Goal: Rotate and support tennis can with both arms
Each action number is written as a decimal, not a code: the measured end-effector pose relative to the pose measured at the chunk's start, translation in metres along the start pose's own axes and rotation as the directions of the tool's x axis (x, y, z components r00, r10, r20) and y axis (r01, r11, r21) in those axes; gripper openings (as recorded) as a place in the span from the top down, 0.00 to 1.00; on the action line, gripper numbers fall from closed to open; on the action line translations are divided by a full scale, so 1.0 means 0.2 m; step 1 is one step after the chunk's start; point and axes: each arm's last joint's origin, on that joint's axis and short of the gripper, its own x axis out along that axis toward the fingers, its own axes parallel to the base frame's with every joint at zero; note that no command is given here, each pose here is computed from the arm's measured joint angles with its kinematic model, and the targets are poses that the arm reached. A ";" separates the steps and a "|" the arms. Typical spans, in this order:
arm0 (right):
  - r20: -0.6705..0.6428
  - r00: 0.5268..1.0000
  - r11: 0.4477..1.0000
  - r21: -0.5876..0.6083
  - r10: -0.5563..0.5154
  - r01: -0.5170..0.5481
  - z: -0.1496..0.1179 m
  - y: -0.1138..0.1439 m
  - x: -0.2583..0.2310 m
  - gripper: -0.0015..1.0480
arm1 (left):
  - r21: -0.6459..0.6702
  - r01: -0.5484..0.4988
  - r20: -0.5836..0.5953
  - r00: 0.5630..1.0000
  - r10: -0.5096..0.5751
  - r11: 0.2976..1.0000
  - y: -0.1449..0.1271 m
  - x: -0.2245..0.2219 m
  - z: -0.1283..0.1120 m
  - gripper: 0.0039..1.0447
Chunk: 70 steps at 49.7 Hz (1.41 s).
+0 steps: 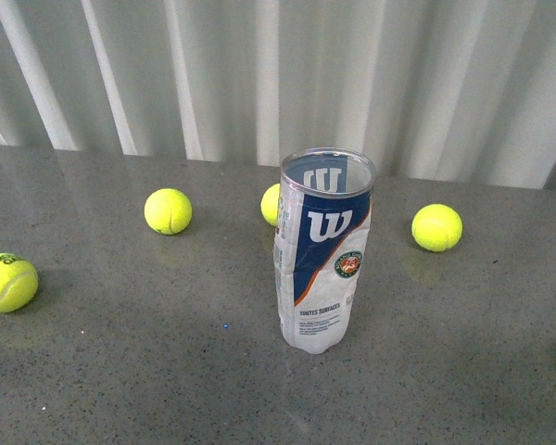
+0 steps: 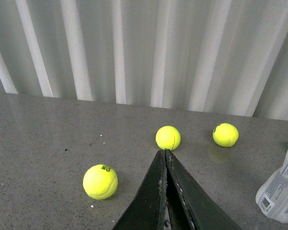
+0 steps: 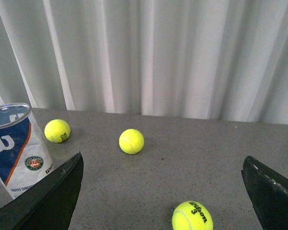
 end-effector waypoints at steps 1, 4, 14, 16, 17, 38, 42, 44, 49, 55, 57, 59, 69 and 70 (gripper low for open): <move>0.000 1.000 1.000 0.000 0.000 0.000 0.00 0.00 0.00 0.07 | 0.000 0.000 0.000 1.000 0.000 1.000 0.00 0.00 0.00 0.97; 0.000 1.000 1.000 0.000 0.000 0.000 0.00 0.00 0.00 0.07 | 0.000 0.000 -0.003 1.000 0.000 1.000 0.00 -0.01 0.00 0.97; 0.000 1.000 1.000 0.000 0.000 0.000 0.00 0.00 0.00 0.07 | 0.000 0.000 0.000 1.000 0.000 1.000 0.00 -0.04 0.00 0.97; 0.000 1.000 1.000 0.000 0.000 0.000 0.00 0.00 0.00 0.07 | 0.000 0.000 0.000 1.000 0.000 1.000 0.00 -0.04 0.00 0.97; 0.000 1.000 1.000 0.000 0.000 0.000 0.00 0.00 0.00 0.07 | 0.000 0.000 0.000 1.000 0.000 1.000 0.00 -0.04 0.00 0.97; 0.000 1.000 1.000 0.000 0.000 0.000 0.00 0.00 0.00 0.07 | 0.000 -0.001 -0.008 1.000 0.001 1.000 0.00 -0.10 0.00 0.97; 0.000 1.000 1.000 0.000 0.000 0.000 0.00 0.00 0.00 0.07 | 0.000 0.000 -0.012 1.000 0.000 1.000 0.00 -0.14 -0.01 0.97; 0.000 1.000 1.000 0.000 0.000 0.000 0.00 0.00 0.00 0.07 | 0.000 0.000 -0.002 1.000 0.000 1.000 0.00 -0.14 -0.01 0.97; 0.000 1.000 1.000 0.000 0.000 0.000 0.00 0.00 0.00 0.07 | 0.000 0.000 -0.005 1.000 0.000 1.000 0.00 -0.14 -0.01 0.97; 0.000 1.000 1.000 0.000 0.000 0.000 0.00 0.00 0.00 0.07 | 0.000 0.000 -0.006 1.000 0.000 1.000 0.00 -0.14 -0.01 0.79; 0.000 1.000 1.000 0.000 0.000 0.000 0.00 0.00 0.00 0.07 | 0.000 0.000 -0.006 1.000 0.000 1.000 0.00 -0.14 -0.01 0.71; 0.000 1.000 1.000 0.000 0.000 0.000 0.00 0.00 0.00 0.07 | 0.000 0.000 -0.006 1.000 0.000 1.000 0.00 -0.14 -0.01 0.62; 0.000 1.000 1.000 0.000 0.000 0.000 0.00 0.00 0.00 0.07 | 0.000 0.000 -0.006 1.000 0.000 1.000 0.00 -0.14 -0.01 0.33; 0.000 1.000 1.000 0.000 0.000 0.000 0.00 0.00 0.00 0.07 | 0.000 0.000 -0.006 1.000 0.000 1.000 0.00 -0.14 -0.01 0.30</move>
